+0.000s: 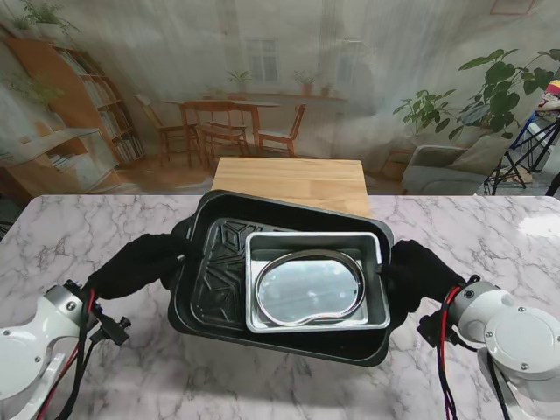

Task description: Stack the baking trays onto the shelf

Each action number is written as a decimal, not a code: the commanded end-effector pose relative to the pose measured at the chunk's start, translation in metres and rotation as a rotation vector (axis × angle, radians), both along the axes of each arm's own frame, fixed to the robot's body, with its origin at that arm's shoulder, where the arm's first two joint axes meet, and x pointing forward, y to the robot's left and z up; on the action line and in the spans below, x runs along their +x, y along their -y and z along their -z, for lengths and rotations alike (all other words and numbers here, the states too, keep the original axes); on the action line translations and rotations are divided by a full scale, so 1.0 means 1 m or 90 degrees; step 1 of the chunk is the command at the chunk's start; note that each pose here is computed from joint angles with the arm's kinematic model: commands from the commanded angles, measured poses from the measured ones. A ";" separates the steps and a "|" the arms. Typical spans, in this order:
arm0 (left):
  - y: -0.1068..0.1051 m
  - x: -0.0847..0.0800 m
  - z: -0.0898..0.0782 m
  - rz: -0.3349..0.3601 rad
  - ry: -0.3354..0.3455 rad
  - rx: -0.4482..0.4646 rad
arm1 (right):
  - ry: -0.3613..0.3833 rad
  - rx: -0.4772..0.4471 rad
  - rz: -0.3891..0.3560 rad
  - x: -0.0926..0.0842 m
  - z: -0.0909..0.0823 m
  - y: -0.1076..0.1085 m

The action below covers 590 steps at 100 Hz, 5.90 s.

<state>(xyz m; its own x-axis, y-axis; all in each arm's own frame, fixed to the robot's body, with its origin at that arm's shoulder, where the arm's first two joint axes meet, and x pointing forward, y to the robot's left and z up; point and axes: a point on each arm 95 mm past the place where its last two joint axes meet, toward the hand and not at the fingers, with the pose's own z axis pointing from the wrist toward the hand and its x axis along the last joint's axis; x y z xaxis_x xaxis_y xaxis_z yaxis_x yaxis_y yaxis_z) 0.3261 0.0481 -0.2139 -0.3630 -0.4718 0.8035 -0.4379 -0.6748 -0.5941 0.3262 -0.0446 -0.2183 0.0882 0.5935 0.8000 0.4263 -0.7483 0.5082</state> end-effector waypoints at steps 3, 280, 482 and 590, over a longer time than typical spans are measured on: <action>0.069 -0.027 -0.027 0.158 0.040 -0.036 | 0.061 0.096 -0.165 -0.022 -0.044 -0.071; 0.079 0.110 -0.040 -0.050 0.043 -0.021 | 0.097 0.089 -0.011 0.129 -0.073 -0.063; 0.080 0.184 -0.019 -0.197 -0.021 -0.036 | 0.078 0.101 0.081 0.195 -0.050 -0.064; 0.073 0.181 -0.012 -0.196 -0.066 -0.045 | 0.080 0.124 0.135 0.185 -0.039 -0.041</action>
